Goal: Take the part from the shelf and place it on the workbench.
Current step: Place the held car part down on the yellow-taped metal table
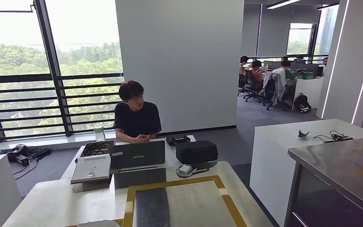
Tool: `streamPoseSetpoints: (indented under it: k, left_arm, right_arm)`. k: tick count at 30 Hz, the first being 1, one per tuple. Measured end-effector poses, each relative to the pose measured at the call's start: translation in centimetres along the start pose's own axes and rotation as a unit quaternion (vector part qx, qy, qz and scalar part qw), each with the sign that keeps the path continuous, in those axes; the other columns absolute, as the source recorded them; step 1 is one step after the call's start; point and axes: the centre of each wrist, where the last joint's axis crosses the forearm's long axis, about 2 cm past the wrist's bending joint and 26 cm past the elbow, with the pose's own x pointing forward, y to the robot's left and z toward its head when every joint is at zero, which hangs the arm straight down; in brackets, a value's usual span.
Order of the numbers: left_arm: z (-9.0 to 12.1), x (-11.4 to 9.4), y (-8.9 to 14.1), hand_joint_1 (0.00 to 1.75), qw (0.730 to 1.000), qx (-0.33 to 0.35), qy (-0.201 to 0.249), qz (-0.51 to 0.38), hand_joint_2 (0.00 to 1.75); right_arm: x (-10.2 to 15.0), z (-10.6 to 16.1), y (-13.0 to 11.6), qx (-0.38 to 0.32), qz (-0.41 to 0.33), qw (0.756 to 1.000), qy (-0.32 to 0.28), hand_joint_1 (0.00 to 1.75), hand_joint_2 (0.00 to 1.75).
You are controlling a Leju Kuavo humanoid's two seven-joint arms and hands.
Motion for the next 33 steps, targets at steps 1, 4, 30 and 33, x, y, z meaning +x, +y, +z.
streamPoseSetpoints:
  k: [1, 4, 30, 33]
  left_arm:
    - [-0.2, 0.2, 0.3, 0.00, 1.000, 0.007, -0.005, 0.001, 0.00]
    - [-0.7, 0.7, 0.7, 0.00, 1.000, 0.021, -0.016, 0.002, 0.00]
    - [0.9, 2.4, 2.1, 0.00, 0.997, 0.041, 0.052, 0.049, 0.00]
    - [1.2, 2.7, 2.3, 0.00, 0.993, 0.050, 0.074, 0.081, 0.00]
  right_arm:
    - [0.0, 0.0, 0.0, -0.001, -0.001, 1.000, 0.003, 0.00, 0.00]
    - [-0.1, 0.0, 0.0, -0.002, -0.003, 1.000, 0.006, 0.00, 0.00]
    - [0.2, 0.0, -0.6, 0.000, 0.012, 1.000, -0.005, 0.00, 0.00]
    - [0.2, 0.0, -1.1, -0.003, 0.013, 1.000, -0.006, 0.00, 0.00]
